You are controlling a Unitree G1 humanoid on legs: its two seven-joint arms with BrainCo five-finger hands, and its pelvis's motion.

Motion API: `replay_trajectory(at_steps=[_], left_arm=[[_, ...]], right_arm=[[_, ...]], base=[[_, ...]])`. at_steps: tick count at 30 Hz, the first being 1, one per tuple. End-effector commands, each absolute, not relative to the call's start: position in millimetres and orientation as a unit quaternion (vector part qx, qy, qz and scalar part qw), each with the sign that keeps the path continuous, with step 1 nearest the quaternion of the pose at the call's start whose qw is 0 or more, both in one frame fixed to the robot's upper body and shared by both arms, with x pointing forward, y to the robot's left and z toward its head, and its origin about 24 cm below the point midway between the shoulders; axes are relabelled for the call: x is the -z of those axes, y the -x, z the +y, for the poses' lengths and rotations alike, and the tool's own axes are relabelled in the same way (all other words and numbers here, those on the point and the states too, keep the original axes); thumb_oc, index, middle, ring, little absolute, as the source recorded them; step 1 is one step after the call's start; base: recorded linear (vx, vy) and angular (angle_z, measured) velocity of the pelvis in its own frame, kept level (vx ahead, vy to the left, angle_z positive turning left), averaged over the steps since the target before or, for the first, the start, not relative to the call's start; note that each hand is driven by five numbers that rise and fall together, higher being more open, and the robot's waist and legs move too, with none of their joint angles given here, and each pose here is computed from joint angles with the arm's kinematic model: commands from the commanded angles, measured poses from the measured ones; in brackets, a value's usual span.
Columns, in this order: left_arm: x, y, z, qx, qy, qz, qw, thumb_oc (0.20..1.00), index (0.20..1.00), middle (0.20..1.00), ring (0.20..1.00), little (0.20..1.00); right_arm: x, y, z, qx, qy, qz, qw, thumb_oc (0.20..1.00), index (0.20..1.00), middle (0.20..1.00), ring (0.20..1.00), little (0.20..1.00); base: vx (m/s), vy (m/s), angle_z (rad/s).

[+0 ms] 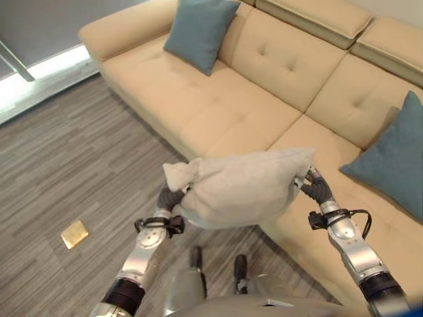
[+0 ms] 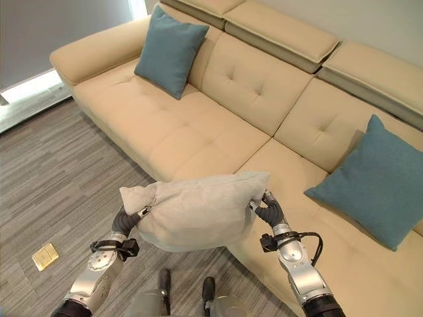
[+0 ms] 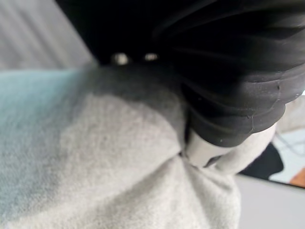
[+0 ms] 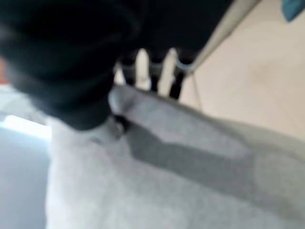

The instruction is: Pick up all the scattered cushions and arrange them neatly on the sofa.

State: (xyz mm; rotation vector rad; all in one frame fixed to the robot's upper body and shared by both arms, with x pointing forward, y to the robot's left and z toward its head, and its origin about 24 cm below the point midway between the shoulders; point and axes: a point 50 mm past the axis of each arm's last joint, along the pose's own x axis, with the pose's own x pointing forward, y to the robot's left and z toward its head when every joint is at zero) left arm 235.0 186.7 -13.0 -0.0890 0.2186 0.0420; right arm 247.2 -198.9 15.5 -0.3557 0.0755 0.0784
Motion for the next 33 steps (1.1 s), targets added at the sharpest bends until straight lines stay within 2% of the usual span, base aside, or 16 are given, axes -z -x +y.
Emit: replay_trajectory(at_steps=[1,7,17,25,33], left_arm=[[-30,-258,169,0.032,0.057,-0.006,0.998,0.2,0.2,0.2,0.2,0.2],[-36,-259,170,0.029,0.046,-0.019,0.998,0.2,0.2,0.2,0.2,0.2],[-40,-261,174,0.02,0.053,-0.029,0.998,0.2,0.2,0.2,0.2,0.2],[-31,-258,162,0.046,0.071,-0.007,0.996,0.2,0.2,0.2,0.2,0.2],[-40,-258,164,0.032,0.068,-0.03,0.997,0.2,0.2,0.2,0.2,0.2]], right_arm=[[-49,-259,-192,-0.039,0.158,-0.057,0.985,0.2,0.2,0.2,0.2,0.2],[-46,-267,-180,-0.052,0.149,-0.051,0.986,0.2,0.2,0.2,0.2,0.2],[-49,-273,-177,-0.068,0.146,-0.055,0.985,0.2,0.2,0.2,0.2,0.2],[-49,-261,-201,-0.036,0.158,-0.048,0.986,0.2,0.2,0.2,0.2,0.2],[-49,-270,-201,-0.033,0.152,-0.042,0.987,0.2,0.2,0.2,0.2,0.2]], base=[[0.32,0.237,-0.69],[0.21,0.209,-0.45],[0.17,0.008,-0.04],[0.2,-0.112,0.26],[0.18,0.065,-1.12]])
